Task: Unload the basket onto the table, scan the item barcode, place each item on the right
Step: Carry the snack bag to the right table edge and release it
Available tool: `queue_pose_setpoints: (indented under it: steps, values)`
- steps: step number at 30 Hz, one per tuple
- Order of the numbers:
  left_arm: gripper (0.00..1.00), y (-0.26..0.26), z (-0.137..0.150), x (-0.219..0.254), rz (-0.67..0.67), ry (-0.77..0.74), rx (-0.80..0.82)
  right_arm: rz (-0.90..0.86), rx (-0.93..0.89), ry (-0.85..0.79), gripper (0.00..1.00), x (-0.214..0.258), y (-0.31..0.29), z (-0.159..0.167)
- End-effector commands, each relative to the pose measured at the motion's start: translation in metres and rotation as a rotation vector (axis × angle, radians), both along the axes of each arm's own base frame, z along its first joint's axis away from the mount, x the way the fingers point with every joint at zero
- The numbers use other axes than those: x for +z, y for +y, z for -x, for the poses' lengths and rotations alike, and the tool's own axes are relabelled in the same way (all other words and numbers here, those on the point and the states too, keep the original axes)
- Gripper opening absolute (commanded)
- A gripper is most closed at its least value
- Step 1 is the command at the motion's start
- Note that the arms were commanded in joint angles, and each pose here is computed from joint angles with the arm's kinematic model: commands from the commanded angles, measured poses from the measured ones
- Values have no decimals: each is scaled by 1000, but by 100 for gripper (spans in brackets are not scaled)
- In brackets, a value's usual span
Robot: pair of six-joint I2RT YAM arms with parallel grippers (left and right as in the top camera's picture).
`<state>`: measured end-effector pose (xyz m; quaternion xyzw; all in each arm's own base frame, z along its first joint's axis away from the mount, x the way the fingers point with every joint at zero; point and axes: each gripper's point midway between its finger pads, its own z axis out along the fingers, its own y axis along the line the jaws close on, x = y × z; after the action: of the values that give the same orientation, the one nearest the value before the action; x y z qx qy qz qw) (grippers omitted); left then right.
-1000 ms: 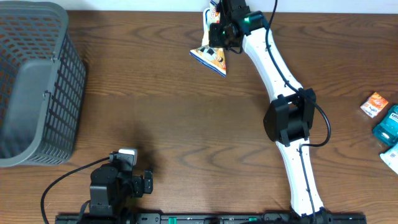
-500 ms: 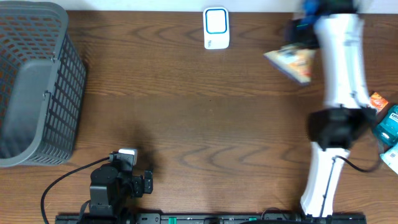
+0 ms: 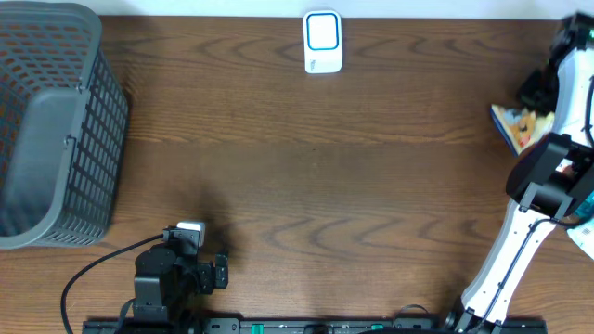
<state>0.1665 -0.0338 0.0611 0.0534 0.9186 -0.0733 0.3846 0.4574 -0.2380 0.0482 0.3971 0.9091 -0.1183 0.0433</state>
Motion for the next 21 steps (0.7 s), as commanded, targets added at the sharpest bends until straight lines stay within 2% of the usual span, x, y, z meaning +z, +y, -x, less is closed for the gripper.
queue_pose_setpoints:
  steps: [1, 2, 7, 10, 14, 17, 21]
  values:
    - [98, 3, 3, -4, -10, 20, 13, 34, -55, -45, 65, 14, -9, -3]
    - [98, 3, 4, -4, -10, 20, 13, 33, -69, -45, 99, 14, -11, -1]
    - [98, 3, 3, -4, -10, 20, 13, 41, -76, -58, 99, 37, -7, 4]
    - [98, 3, 3, -4, -10, 20, 13, 67, -65, -126, 99, 72, 3, -2]
    - [98, 3, 3, -4, -10, 20, 13, 191, -24, -278, 99, 154, 20, -9]
    - [98, 3, 3, -4, -10, 20, 13, 322, 36, -411, 99, 236, 44, -1]
    - [98, 3, 3, -4, -10, 20, 13, 387, 226, -594, 99, 327, 106, 15]
